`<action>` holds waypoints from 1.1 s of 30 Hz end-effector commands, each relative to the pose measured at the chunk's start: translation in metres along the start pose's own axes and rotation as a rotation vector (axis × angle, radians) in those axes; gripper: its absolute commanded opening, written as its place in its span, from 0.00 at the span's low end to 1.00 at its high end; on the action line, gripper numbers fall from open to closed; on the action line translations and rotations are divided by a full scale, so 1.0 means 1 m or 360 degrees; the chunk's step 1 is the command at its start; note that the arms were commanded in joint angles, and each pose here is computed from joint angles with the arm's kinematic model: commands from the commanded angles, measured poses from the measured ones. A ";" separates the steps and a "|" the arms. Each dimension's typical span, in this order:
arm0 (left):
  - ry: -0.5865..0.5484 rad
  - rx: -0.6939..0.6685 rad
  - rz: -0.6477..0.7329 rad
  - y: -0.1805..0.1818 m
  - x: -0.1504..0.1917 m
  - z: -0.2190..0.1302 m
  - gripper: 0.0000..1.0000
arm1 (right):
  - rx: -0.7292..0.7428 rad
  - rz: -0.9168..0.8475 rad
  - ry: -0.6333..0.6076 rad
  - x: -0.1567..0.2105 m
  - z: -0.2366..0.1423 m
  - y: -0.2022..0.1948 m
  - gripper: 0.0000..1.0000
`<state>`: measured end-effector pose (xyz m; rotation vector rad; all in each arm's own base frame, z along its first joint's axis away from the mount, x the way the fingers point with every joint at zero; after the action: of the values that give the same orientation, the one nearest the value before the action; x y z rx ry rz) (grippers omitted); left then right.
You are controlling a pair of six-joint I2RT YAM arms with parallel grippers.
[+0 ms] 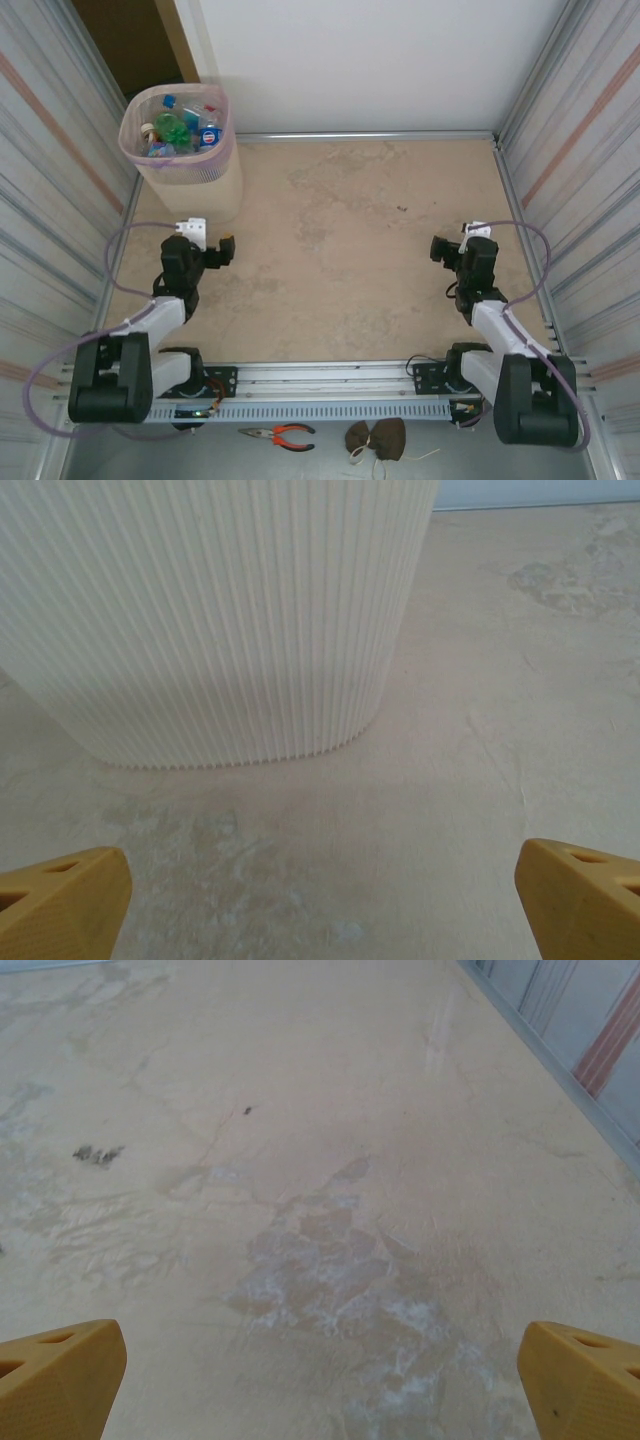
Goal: Put the plastic bottles in the bin
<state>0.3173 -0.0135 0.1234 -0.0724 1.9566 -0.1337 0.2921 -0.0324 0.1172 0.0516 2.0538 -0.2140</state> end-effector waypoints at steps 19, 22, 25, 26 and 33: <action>0.0034 0.0231 0.0043 -0.007 0.001 0.052 0.99 | -0.0259 -0.0022 -0.0128 -0.015 0.072 0.033 0.99; 0.0042 0.0182 0.0043 -0.005 0.001 0.054 0.99 | -0.0258 -0.0021 -0.0118 -0.015 0.073 0.033 0.99; 0.0046 0.0164 0.0038 -0.004 0.001 0.055 0.99 | -0.0258 -0.0018 -0.0119 -0.015 0.073 0.033 0.99; 0.0043 0.0168 0.0039 -0.004 0.001 0.055 0.99 | -0.0259 -0.0020 -0.0130 -0.015 0.073 0.033 0.99; 0.0026 0.0158 0.0043 -0.004 0.000 0.053 0.99 | -0.0259 -0.0019 -0.0126 -0.015 0.073 0.033 0.99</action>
<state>0.3639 -0.0217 0.0987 0.0095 1.9818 -0.2382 0.3587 -0.0147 0.0820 -0.0448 2.0274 -0.0565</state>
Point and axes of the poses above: each hand's point on the last joint's axis, 136 mm out from that joint toward the fingers, its own z axis out along the fingers, its own y axis along the line the jaws close on, x = y × z, the point moved 3 cm from there along -z, back along the fingers, and after that the axes turned 10 degrees about -z, right-handed, at the moved point
